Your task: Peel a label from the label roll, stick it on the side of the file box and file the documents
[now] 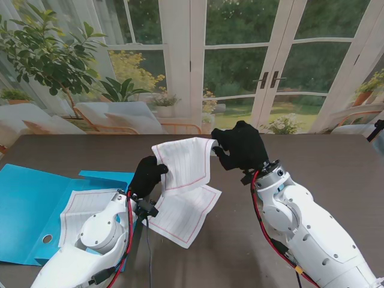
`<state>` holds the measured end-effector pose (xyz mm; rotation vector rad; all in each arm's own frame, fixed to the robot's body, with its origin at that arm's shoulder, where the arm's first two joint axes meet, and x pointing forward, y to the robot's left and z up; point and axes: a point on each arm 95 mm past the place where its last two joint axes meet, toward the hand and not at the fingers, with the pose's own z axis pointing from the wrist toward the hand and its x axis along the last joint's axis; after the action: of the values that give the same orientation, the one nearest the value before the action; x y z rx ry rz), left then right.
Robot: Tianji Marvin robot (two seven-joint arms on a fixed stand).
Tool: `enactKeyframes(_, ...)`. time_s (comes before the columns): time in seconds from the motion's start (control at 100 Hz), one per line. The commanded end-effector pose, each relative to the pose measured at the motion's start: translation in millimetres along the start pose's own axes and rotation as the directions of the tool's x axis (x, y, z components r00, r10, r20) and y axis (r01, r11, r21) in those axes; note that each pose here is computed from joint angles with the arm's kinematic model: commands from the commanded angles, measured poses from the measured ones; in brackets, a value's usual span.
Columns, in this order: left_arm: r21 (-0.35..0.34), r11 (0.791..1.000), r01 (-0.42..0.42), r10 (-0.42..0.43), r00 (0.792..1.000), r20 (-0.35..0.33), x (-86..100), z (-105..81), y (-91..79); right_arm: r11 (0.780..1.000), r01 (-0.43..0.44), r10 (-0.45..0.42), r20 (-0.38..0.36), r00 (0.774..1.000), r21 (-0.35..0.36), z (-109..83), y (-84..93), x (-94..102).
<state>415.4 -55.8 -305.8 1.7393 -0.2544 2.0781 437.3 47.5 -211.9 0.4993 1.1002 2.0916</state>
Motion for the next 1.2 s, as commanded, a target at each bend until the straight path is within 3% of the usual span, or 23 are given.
enactKeyframes(0.0, -0.009, 1.0, 0.007, -0.007, 1.0, -0.015, 2.3, -1.7, 3.7, 1.0, -0.003, 0.003, 0.005, 1.0, 0.016, -0.6, -4.3, 0.6)
enactKeyframes(0.74, 0.003, 0.999, -0.054, 0.054, 0.998, -0.015, 13.4, -23.7, -11.2, 0.994, 0.066, -0.069, 0.039, 0.997, 0.084, -5.2, -15.2, -12.3)
enactKeyframes(1.19, 0.004, 0.989, -0.148, 0.148, 0.989, 0.005, 41.0, -41.8, -38.9, 0.981, 0.082, -0.095, 0.067, 0.993, 0.176, -9.1, -17.2, -30.5)
